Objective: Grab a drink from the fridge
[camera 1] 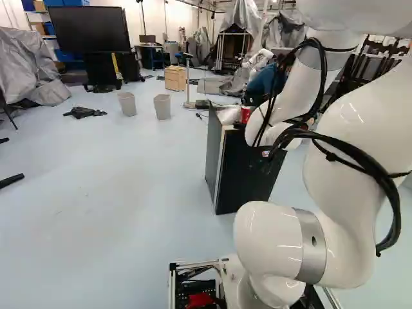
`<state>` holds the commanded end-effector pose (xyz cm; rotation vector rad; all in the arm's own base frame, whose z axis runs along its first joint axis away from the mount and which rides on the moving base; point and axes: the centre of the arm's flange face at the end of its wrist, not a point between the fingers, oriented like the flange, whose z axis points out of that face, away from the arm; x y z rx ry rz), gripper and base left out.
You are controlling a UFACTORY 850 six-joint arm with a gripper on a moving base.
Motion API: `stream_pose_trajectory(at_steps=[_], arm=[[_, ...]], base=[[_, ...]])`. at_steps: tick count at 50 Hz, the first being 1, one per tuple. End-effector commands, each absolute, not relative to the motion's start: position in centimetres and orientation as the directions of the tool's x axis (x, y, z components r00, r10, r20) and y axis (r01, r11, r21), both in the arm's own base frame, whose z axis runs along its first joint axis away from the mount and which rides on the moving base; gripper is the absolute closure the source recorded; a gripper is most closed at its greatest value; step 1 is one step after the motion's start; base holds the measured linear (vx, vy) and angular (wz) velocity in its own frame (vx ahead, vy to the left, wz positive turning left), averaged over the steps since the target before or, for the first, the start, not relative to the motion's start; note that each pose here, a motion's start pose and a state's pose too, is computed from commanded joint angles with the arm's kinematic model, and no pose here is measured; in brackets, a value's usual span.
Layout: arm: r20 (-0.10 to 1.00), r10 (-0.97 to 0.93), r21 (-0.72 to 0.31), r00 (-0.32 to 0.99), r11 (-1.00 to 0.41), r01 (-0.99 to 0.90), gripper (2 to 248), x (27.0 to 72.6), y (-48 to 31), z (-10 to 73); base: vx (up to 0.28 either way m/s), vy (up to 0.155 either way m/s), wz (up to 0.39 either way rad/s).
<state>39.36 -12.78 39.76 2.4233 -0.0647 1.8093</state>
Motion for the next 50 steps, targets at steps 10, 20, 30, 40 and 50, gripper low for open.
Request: stream_pose_trajectory(at_steps=[10,20,30,40,50], arm=[[0.973,0.031,0.059,0.23,-0.992,-0.112,3,41.3,-13.1,40.2],[0.976,0.033,0.057,0.217,-0.993,-0.106,3,43.4,-13.4,40.2],[0.974,0.032,0.055,0.226,-0.994,-0.095,3,45.5,-13.6,39.3],[0.974,0.031,0.051,0.226,-0.995,-0.084,3,47.6,-13.8,38.2],[0.981,0.034,0.05,0.192,-0.996,-0.075,3,49.8,-14.1,37.7]], base=[[0.0,0.0,0.0],[0.0,0.0,0.0],[0.0,0.0,0.0],[0.0,0.0,0.0],[0.0,0.0,0.0]])
